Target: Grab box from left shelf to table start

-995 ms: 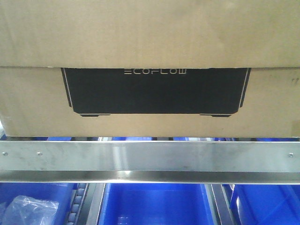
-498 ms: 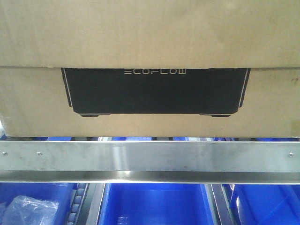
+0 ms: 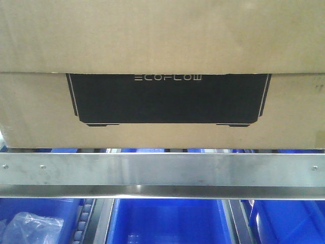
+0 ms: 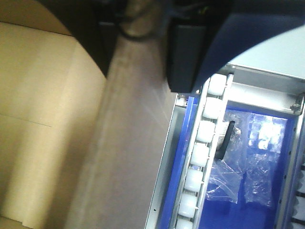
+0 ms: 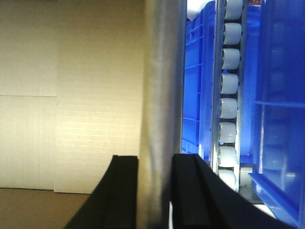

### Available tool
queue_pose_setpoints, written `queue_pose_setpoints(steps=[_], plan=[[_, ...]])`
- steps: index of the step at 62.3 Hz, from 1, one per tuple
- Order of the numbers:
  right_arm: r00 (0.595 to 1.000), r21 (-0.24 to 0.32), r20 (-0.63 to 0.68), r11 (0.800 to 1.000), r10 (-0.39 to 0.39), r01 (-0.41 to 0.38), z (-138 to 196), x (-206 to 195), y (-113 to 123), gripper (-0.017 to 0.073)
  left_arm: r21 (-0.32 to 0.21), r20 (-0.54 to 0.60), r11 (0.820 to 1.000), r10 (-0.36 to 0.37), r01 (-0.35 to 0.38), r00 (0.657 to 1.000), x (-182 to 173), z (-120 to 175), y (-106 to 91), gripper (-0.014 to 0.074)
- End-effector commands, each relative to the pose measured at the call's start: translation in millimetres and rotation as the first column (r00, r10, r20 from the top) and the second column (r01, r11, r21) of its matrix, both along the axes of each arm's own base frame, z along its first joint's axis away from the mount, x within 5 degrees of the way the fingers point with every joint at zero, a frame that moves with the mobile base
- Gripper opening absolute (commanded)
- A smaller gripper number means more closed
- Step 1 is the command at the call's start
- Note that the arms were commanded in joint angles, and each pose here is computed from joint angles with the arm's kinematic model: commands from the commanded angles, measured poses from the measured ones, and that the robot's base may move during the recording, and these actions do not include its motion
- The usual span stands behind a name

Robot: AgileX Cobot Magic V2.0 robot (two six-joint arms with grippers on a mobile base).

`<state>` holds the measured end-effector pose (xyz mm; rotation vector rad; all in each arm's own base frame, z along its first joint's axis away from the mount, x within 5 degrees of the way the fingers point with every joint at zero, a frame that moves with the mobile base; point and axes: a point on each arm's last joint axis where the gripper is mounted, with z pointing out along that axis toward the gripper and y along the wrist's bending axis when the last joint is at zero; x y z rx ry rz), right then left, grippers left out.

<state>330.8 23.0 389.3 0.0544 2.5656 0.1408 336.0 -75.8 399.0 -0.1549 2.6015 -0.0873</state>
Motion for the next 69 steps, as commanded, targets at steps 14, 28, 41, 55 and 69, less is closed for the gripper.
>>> queue_pose_setpoints(steps=[14,28,41,55,69], plan=[[0.992,0.02,0.127,1.0,-0.008,0.005,26.5,-6.7,-0.6,0.0054,-0.064,0.074,0.997,0.052,-0.048,0.996,-6.7,19.7,1.7,-0.0017],[0.992,0.02,0.127,1.0,-0.008,0.005,26.5,-6.7,-0.6,0.0054,-0.033,0.074,0.999,0.037,-0.035,0.997,-6.8,19.5,3.4,-0.0017],[0.992,0.02,0.127,1.0,-0.008,0.005,26.5,-6.7,-0.6,0.0054,0.061,0.088,0.992,-0.114,0.109,0.99,-6.2,20.0,2.2,-0.0017],[0.992,0.02,0.127,1.0,-0.008,0.005,26.5,-6.7,-0.6,0.0054,0.063,0.088,0.992,-0.116,0.111,0.989,-6.2,20.0,2.2,-0.0017],[0.991,0.02,0.13,1.0,-0.008,0.005,26.8,-6.4,-0.6,0.0054,0.062,0.09,0.992,-0.117,0.111,0.989,-6.0,20.2,2.1,-0.0017]])
